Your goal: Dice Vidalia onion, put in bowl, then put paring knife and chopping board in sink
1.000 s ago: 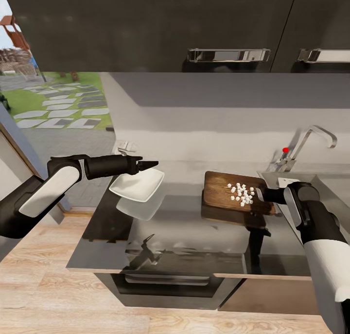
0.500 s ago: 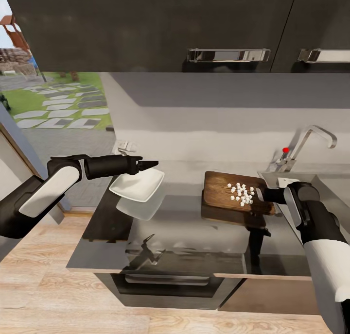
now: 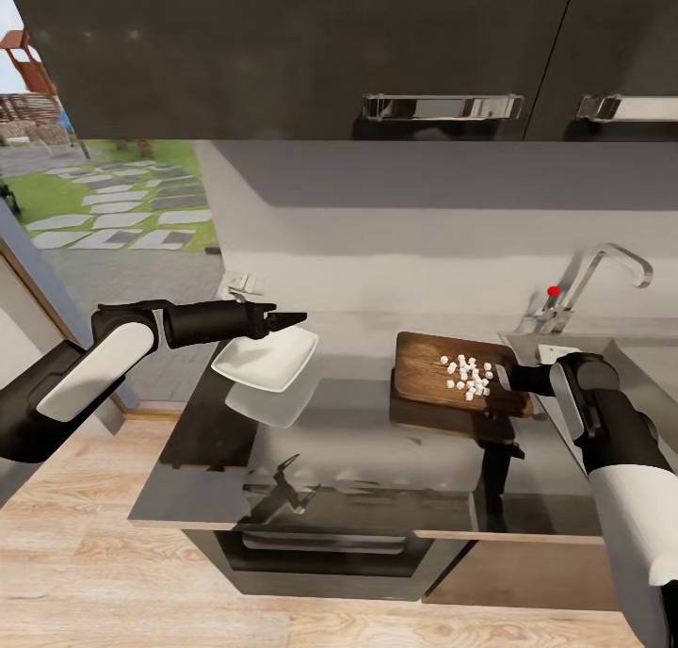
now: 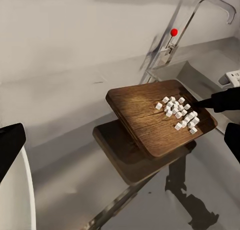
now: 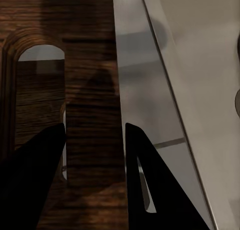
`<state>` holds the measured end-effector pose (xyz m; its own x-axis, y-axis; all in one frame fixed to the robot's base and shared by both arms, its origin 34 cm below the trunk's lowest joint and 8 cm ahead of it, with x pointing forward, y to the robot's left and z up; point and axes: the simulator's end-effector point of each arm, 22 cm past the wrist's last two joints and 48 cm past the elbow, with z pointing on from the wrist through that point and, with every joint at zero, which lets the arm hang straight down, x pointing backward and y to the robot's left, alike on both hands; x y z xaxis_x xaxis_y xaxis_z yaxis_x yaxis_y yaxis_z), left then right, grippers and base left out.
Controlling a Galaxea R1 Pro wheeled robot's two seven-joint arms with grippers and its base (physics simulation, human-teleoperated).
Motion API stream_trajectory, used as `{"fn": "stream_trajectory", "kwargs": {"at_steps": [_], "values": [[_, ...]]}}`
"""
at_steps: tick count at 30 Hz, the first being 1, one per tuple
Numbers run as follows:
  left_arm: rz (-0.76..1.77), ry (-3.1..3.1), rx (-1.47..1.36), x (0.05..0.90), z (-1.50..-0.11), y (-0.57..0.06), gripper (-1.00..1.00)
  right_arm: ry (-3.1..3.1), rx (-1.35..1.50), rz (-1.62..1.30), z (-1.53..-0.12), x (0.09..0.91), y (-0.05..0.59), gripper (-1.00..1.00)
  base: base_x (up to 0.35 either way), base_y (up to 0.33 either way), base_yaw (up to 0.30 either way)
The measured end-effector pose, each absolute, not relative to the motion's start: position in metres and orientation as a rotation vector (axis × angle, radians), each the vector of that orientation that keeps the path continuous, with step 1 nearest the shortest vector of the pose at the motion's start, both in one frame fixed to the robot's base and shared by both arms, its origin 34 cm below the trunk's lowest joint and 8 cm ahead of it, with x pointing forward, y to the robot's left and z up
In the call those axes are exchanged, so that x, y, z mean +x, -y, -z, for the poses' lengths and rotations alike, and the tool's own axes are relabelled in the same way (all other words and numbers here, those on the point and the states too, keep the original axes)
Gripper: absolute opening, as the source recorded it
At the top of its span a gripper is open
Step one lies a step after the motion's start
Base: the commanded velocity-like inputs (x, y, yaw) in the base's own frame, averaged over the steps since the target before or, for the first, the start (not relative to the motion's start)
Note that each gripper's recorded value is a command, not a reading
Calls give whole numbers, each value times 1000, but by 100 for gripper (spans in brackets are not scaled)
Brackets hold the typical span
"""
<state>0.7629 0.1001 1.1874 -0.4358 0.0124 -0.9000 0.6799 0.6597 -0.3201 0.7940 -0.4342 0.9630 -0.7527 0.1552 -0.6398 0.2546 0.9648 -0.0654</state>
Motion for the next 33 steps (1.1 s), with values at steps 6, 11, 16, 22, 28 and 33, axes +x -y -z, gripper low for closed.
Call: {"fn": "stream_trajectory", "kwargs": {"at_steps": [6, 11, 16, 22, 28, 33], "values": [[845, -1885, 546, 763, -1187, -100, 100, -2436, 287, 194, -963, 794, 434, -100, 0, 0, 0], [845, -1885, 546, 763, -1187, -100, 100, -2436, 287, 194, -963, 794, 434, -100, 0, 0, 0], [844, -1884, 546, 763, -1188, -100, 100, -2435, 287, 194, -964, 794, 434, -100, 0, 0, 0], [843, -1881, 547, 762, -1190, -100, 100, -2431, 287, 193, -966, 794, 434, -100, 0, 0, 0], [842, -1878, 548, 761, -1193, -100, 100, -2428, 287, 193, -969, 794, 434, -100, 0, 0, 0], [840, -1875, 549, 760, -1195, -100, 100, -2425, 287, 192, -971, 794, 434, -100, 0, 0, 0]]}}
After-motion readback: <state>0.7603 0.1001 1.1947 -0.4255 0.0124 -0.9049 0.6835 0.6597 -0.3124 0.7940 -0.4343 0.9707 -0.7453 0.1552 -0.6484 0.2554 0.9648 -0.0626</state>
